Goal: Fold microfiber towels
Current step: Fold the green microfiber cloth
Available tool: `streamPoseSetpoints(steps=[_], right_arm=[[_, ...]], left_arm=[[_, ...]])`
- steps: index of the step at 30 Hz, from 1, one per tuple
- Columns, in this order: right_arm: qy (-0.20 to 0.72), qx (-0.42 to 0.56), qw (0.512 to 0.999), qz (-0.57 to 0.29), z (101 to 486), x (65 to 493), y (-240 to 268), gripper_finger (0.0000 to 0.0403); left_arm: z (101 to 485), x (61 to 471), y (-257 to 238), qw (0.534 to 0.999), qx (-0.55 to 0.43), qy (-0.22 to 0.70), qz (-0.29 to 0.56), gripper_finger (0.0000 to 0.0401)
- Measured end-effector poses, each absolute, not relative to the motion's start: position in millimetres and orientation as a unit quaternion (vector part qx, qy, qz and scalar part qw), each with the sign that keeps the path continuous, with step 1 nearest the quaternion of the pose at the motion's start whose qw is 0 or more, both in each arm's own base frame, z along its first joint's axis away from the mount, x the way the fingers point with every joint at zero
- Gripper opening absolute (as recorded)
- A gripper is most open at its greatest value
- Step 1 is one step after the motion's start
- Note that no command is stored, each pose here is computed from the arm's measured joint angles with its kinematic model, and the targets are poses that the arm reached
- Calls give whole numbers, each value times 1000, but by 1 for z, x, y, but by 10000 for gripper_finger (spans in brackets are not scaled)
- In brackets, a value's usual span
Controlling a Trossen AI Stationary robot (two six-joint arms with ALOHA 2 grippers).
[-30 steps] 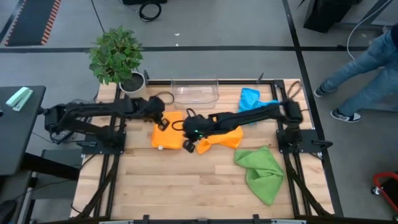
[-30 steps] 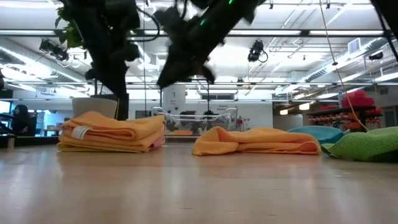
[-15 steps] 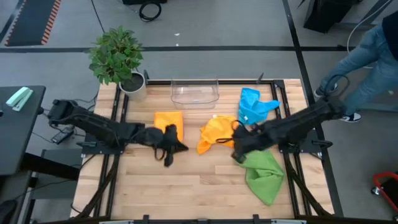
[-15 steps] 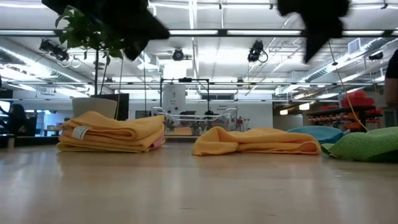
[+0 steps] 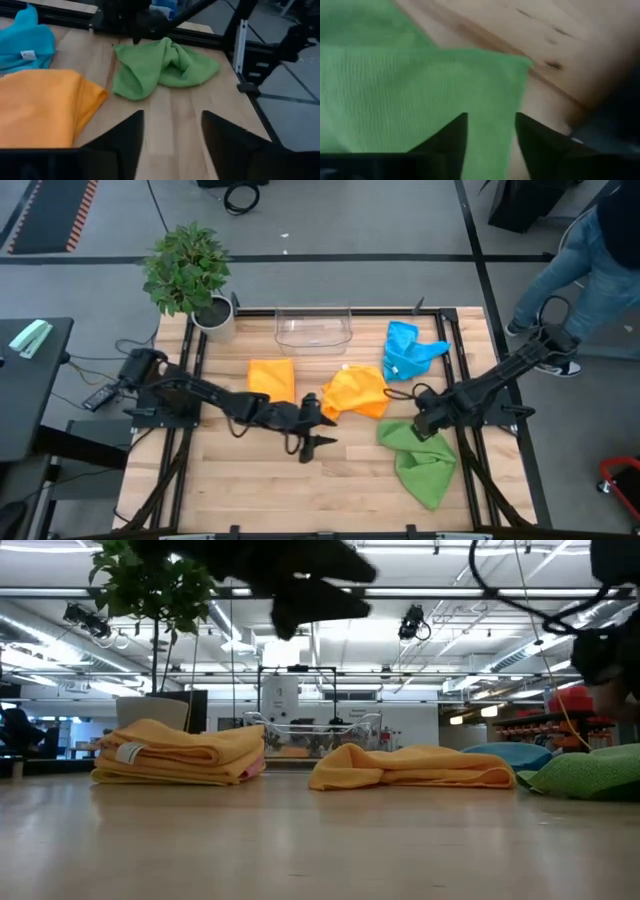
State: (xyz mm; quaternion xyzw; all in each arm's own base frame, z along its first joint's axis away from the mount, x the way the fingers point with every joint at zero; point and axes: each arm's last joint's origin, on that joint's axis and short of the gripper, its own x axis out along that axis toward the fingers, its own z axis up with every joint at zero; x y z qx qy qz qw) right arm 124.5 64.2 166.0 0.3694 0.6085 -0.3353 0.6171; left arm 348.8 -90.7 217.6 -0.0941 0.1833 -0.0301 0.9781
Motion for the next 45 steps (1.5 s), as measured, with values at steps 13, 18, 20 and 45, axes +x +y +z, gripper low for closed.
streamPoseSetpoints(steps=[13,18,20,45], right_arm=[[561,340,656,-373,132,122,50,223],[567,321,672,-352,132,120,52,132],[571,313,676,-344,133,120,52,73],[339,279,895,-79,383,231,116,2]], left_arm=[[236,423,-98,958,-200,203,17,248],[230,420,-98,932,-262,248,41,228],[234,416,-97,924,-278,258,48,217],[309,322,-167,987,-142,71,-21,132]])
